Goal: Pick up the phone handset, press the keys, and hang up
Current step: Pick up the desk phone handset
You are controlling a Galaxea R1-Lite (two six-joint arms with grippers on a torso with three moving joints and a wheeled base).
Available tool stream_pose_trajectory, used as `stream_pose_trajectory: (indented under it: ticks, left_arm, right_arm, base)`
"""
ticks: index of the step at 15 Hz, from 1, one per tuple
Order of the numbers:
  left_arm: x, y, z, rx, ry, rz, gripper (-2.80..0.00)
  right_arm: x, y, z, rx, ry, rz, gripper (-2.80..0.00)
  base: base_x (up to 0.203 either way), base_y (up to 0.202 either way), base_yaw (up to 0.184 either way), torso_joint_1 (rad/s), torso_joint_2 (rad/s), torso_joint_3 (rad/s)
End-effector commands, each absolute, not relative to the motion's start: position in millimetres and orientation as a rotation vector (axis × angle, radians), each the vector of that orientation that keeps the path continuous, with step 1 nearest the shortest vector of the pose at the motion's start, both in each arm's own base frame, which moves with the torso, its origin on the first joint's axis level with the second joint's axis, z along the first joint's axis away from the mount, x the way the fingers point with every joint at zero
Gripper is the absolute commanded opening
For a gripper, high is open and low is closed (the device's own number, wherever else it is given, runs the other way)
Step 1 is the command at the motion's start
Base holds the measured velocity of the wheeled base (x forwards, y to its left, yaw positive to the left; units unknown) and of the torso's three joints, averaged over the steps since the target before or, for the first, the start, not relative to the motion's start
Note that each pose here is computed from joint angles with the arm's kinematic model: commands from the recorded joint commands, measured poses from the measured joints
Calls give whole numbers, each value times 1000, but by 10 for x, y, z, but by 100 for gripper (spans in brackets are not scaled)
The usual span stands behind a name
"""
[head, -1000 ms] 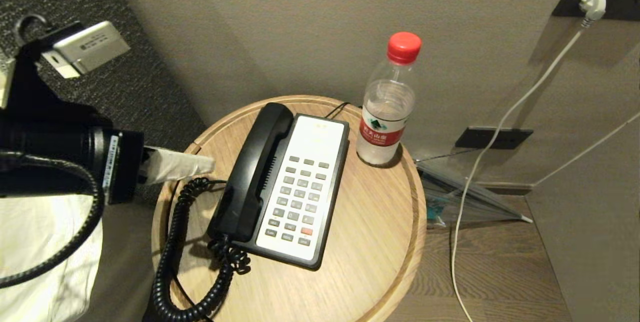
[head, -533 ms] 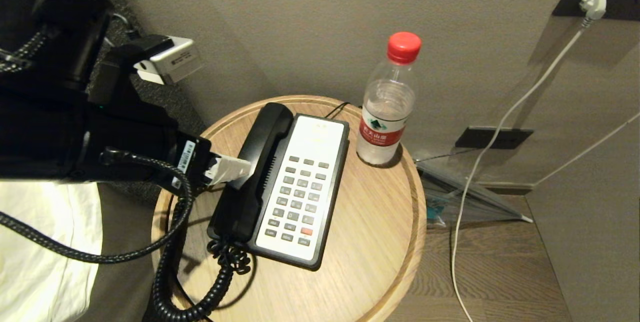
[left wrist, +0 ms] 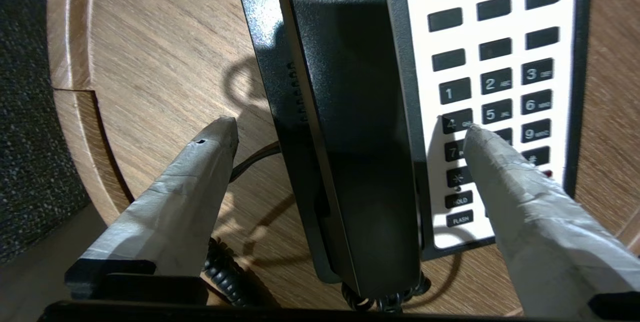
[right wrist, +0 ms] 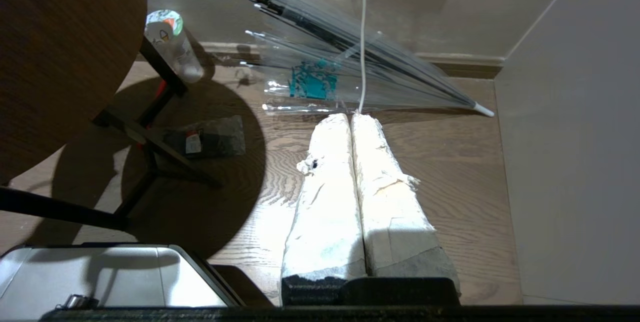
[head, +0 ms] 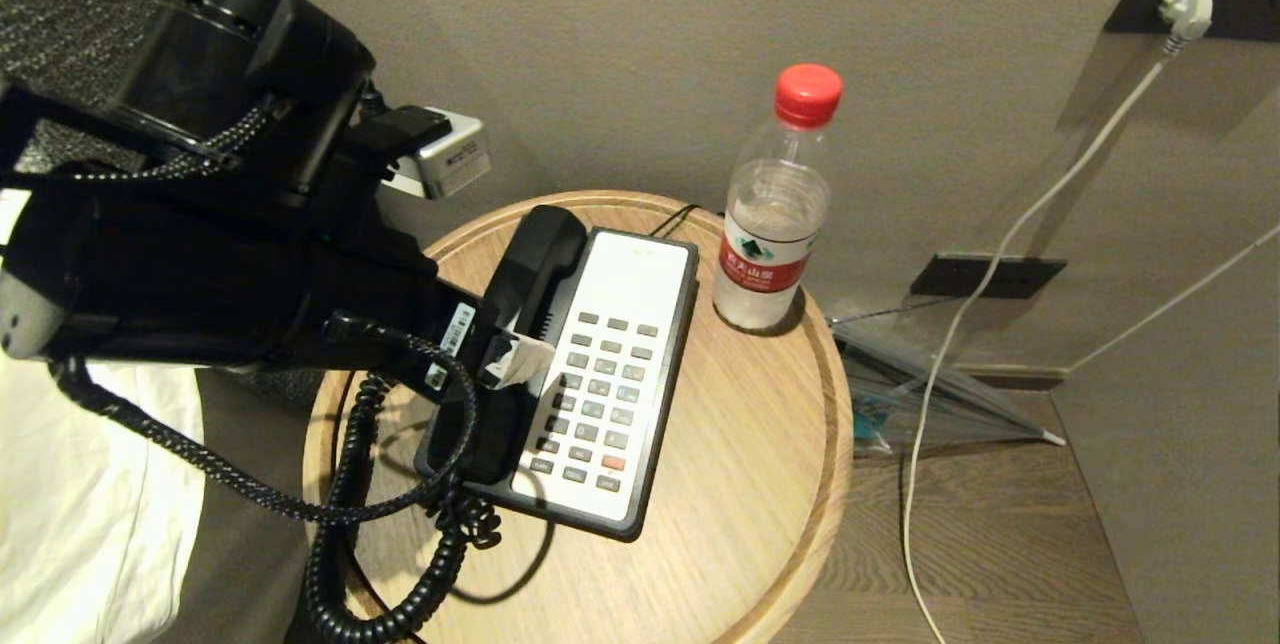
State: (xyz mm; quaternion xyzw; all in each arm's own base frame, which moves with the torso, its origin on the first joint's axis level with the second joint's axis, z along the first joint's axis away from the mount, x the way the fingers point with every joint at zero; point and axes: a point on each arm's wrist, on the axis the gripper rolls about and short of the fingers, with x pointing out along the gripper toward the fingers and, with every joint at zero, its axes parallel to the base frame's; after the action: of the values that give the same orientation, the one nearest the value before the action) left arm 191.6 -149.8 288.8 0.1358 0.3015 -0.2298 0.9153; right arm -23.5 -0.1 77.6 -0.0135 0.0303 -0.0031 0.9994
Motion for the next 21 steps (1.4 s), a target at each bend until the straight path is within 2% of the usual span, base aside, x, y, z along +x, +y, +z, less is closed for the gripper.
stream_pose_trajectory:
  ticks: [1, 11, 12, 21]
  left_arm:
    - [1941, -1515, 2862, 290, 631, -458, 0]
    - [2014, -1568, 2785, 308, 654, -435, 0]
    - [2022, -1573, 2780, 311, 655, -429, -280]
    - [2017, -1568, 2784, 304, 654, -424, -280]
  right_arm:
    - [-235, -1, 776, -28, 60, -6, -280]
    - [-235, -1, 776, -28, 60, -5, -280]
    - [-235, -1, 776, -28, 60, -5, -280]
    - [-235, -1, 776, -28, 60, -5, -280]
  base:
    - [0, 0, 0, 0, 0, 0]
    - [0, 0, 0, 0, 0, 0]
    - [0, 0, 0, 0, 0, 0]
    - [0, 0, 0, 0, 0, 0]
